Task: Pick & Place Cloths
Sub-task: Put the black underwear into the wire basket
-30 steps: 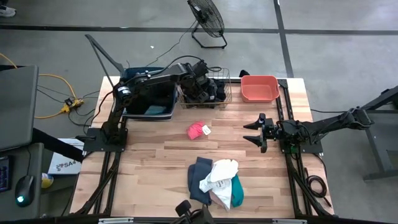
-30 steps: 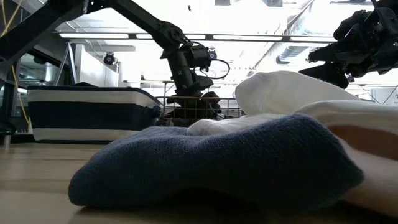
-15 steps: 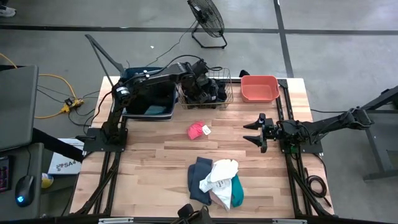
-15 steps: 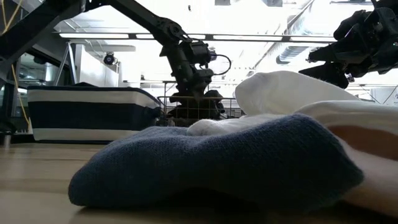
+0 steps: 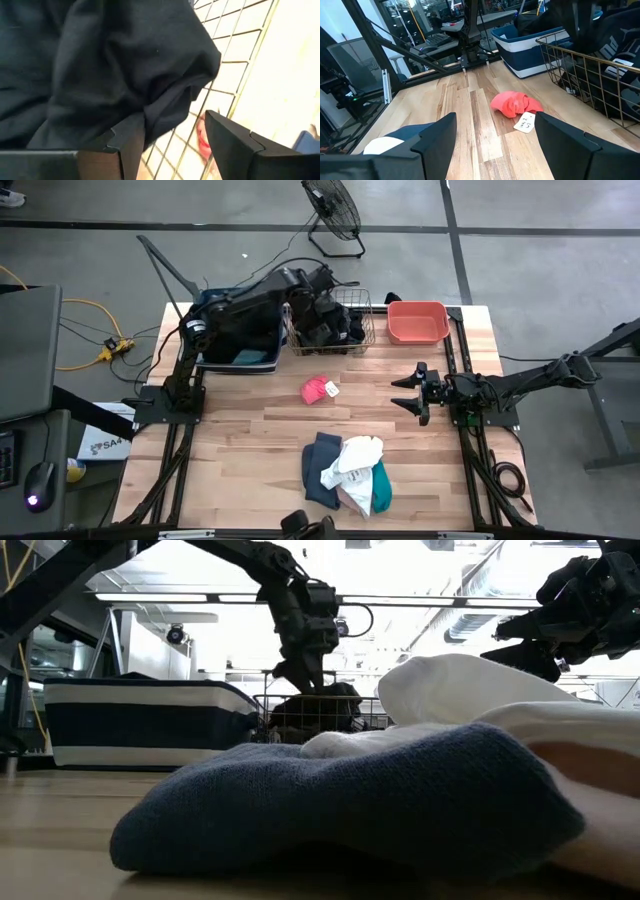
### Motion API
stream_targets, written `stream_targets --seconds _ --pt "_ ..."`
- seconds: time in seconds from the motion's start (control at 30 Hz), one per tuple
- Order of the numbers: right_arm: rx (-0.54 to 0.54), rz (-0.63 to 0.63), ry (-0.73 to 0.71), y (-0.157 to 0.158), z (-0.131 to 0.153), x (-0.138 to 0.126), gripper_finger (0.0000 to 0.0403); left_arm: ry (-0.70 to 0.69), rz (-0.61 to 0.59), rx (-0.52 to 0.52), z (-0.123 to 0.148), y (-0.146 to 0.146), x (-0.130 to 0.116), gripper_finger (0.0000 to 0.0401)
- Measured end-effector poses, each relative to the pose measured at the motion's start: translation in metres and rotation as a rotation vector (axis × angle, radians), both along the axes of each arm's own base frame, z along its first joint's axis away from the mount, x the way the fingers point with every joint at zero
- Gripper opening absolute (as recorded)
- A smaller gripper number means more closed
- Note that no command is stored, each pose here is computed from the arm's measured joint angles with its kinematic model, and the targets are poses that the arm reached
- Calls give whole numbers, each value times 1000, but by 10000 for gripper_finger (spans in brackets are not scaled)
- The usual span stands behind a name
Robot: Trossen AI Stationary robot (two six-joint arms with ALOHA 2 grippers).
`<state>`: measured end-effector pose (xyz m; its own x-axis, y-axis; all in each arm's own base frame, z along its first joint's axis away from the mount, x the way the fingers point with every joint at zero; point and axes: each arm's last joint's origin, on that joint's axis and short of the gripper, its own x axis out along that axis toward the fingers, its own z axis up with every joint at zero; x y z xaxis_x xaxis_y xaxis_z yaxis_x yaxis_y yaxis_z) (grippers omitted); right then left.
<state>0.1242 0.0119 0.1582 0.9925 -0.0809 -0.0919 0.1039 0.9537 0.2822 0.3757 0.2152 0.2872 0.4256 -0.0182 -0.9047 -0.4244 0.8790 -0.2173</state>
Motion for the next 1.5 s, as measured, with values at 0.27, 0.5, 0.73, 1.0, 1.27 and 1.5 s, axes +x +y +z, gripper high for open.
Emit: stream_targets --seconds 0.27,0.5,0.73,1.0,1.27,1.5 --pt "0 0 0 0 0 0 260 38 18 30 22 -3 -6 200" --pt "0 0 0 0 0 0 260 40 58 137 43 -1 -9 200" --pt "0 0 0 0 0 0 260 28 64 232 56 0 -9 149" --pt "0 0 0 0 0 0 260 -33 19 303 55 -1 2 12" --pt "0 0 0 0 0 0 260 -107 55 280 27 6 15 1" --pt "0 0 0 0 0 0 260 -132 83 260 1 9 20 1"
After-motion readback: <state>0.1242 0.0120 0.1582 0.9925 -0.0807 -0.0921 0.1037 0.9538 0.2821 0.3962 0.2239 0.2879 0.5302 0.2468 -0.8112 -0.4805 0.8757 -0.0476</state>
